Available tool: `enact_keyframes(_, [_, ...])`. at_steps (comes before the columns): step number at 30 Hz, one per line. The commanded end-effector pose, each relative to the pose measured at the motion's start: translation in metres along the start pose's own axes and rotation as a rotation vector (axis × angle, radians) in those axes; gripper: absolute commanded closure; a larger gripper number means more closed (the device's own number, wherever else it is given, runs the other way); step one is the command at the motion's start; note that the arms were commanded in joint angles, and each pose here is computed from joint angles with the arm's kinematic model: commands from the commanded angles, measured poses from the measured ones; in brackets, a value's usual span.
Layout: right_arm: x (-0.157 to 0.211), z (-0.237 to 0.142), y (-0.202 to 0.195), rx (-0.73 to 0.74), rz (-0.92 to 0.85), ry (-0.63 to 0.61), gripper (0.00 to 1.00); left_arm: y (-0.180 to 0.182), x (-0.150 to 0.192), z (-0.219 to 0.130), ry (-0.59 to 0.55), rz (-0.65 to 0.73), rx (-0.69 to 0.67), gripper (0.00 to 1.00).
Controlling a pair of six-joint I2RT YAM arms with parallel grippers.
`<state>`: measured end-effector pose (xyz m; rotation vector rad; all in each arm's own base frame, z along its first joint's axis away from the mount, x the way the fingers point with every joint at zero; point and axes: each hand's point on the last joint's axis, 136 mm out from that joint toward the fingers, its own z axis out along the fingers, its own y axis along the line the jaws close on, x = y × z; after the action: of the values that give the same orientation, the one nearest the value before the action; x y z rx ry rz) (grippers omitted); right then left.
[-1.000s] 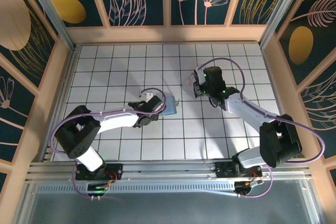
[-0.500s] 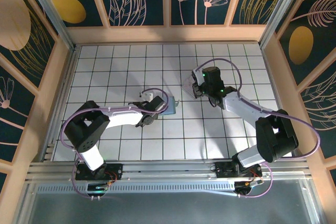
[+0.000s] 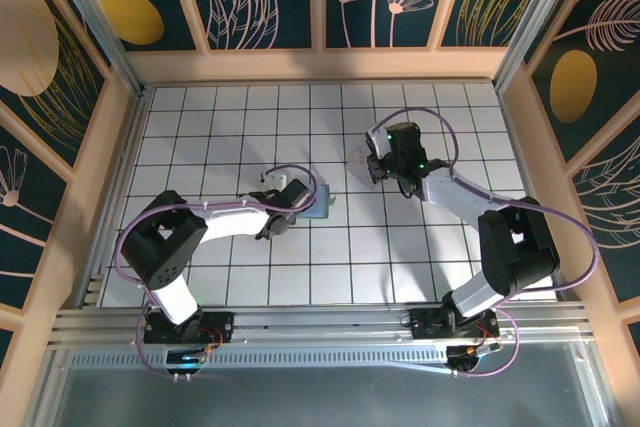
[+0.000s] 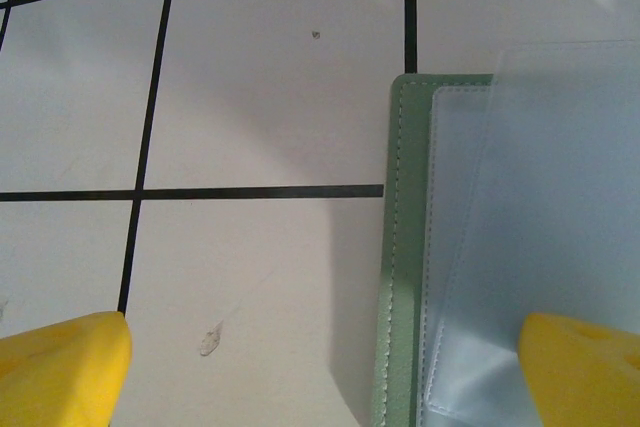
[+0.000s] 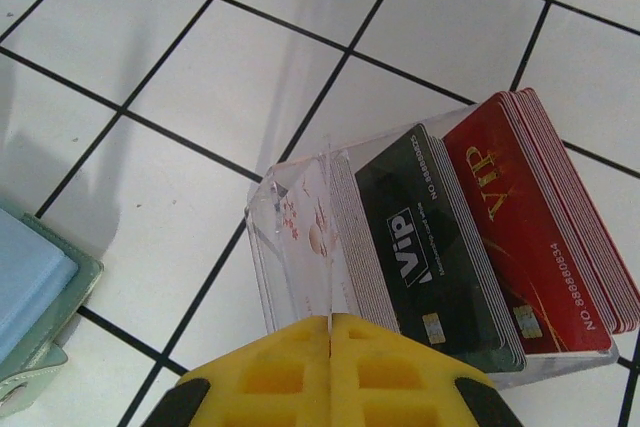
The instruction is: Take the credit cards out of the card holder
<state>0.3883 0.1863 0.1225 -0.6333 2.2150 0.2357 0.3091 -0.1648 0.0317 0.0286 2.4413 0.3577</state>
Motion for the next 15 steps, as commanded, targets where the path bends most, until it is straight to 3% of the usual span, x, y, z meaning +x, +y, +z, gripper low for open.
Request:
enact_keyframes(1, [-0.019, 0.002, -0.003, -0.004, -0.03, -0.052, 1.0, 0.008, -0.004, -0.011, 0.011, 0.016, 0.005, 0.01])
enact_keyframes(15, [-0.013, 0.012, -0.006, -0.044, -0.03, -0.044, 1.0, 0.011, -0.026, -0.034, -0.046, -0.059, 0.067, 0.01])
